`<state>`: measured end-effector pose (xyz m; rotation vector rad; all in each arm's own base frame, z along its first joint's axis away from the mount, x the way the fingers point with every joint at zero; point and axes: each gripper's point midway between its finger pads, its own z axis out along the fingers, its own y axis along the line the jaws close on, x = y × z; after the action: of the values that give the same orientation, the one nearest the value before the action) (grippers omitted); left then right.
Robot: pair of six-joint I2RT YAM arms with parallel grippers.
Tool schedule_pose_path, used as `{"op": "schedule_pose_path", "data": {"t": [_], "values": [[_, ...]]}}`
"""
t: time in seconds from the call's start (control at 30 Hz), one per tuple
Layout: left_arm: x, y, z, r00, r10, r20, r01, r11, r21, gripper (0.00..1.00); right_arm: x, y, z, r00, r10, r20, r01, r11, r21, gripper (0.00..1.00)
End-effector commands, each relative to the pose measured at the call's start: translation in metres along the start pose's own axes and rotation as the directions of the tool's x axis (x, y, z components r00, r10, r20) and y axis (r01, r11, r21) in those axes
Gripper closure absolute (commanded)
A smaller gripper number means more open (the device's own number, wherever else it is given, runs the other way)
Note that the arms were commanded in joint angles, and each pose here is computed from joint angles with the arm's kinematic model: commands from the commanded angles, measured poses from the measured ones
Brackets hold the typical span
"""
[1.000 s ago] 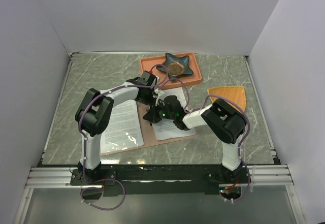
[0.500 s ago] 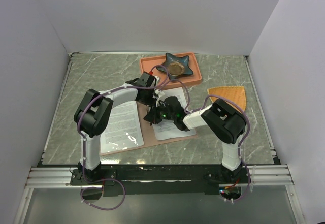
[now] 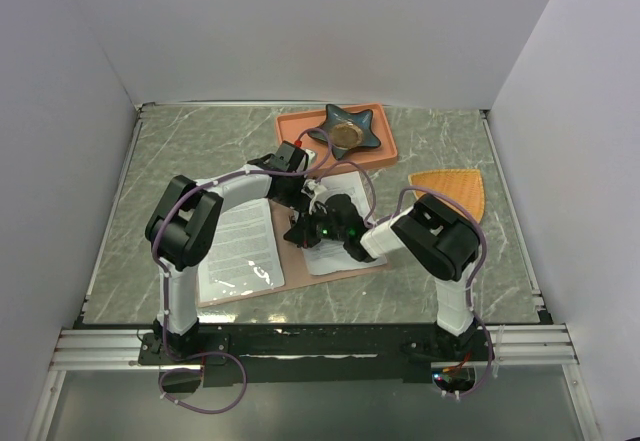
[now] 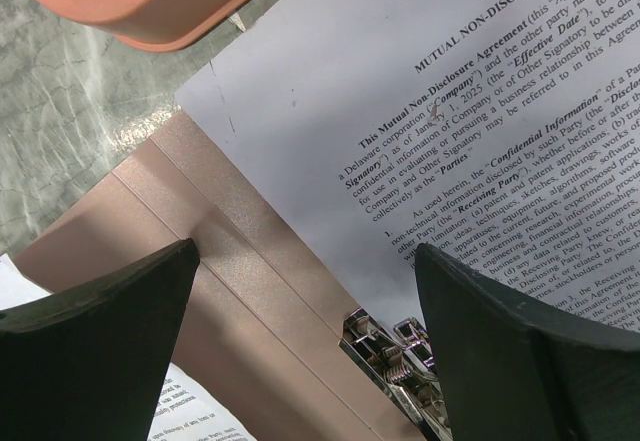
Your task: Put the files into the folder
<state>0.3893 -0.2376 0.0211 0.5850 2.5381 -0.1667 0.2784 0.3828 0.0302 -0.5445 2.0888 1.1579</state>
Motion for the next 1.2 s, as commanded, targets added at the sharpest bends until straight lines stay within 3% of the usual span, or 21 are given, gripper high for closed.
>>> {"op": "schedule_pose_path", "data": {"t": [0.0, 0.6, 1.17], "values": [[0.056, 0.006, 0.02, 0.986, 0.034, -0.164, -0.038, 0.999, -0.022, 0.03, 0.093, -0.055, -0.023, 0.96, 0.134, -0.245, -0.083, 0.975, 0.208, 1.0], [0.056, 0.01, 0.021, 0.986, 0.032, -0.166, -0.037, 0.999, -0.026, 0.04, 0.106, -0.07, -0.025, 0.944, 0.195, -0.265, -0.134, 0.963, 0.232, 1.0], [0.054, 0.01, 0.021, 0.987, 0.029, -0.16, -0.033, 0.999, -0.024, 0.04, 0.127, -0.081, -0.036, 0.921, 0.199, -0.334, -0.077, 0.936, 0.344, 1.0]]}}
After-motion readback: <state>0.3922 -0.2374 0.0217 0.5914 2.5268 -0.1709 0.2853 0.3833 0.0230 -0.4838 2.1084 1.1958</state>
